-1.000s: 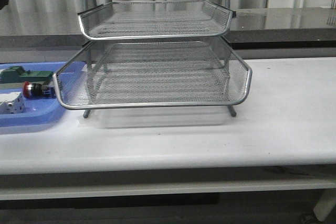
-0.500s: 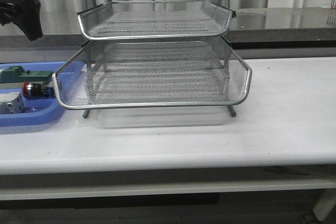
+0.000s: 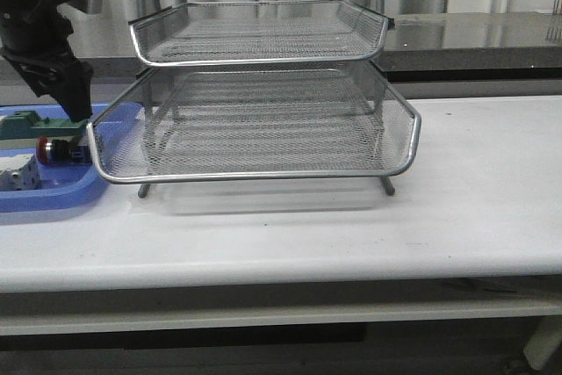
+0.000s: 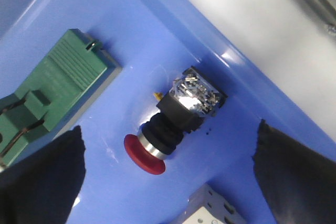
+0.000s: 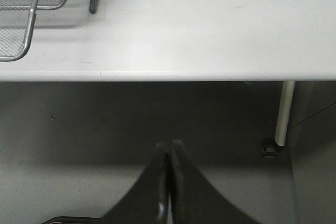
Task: Place button on rack with both arms
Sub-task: 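Lower the left gripper and close it on the red push button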
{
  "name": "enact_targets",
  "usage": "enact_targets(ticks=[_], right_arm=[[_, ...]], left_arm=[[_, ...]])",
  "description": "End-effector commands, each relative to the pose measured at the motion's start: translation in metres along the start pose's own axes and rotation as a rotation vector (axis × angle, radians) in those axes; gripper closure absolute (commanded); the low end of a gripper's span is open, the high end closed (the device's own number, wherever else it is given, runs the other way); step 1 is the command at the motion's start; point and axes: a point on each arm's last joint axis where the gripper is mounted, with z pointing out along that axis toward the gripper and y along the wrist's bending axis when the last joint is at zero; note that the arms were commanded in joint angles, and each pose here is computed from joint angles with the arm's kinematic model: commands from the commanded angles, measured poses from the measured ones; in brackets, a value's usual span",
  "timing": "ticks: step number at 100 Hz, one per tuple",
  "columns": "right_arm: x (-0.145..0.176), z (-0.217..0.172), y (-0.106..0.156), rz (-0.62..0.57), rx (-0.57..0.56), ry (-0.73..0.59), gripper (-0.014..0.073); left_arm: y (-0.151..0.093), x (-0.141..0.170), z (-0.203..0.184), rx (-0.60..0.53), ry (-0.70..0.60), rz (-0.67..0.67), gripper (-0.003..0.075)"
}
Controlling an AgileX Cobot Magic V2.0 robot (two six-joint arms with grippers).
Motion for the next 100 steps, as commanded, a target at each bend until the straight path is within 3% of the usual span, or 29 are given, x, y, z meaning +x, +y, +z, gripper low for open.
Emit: enact_targets(ticks=[1, 73, 100], right_arm=[[-0.012, -0.008, 0.000, -0.003, 0.002, -0.090, 0.0664], [-0.012, -0.008, 0.000, -0.003, 0.002, -0.090, 0.0664], [-0.012, -0.008, 0.000, -0.003, 0.002, -0.090, 0.0664]], left_arm=[[0.006, -0.012, -0.034, -0.057, -0.097, 0.025, 0.0104], [0.010, -0.017, 0.010, -0.088, -0.127, 0.134, 0.0104], [0.008, -0.012, 0.034, -0.069, -0.080, 0.144, 0.0104]])
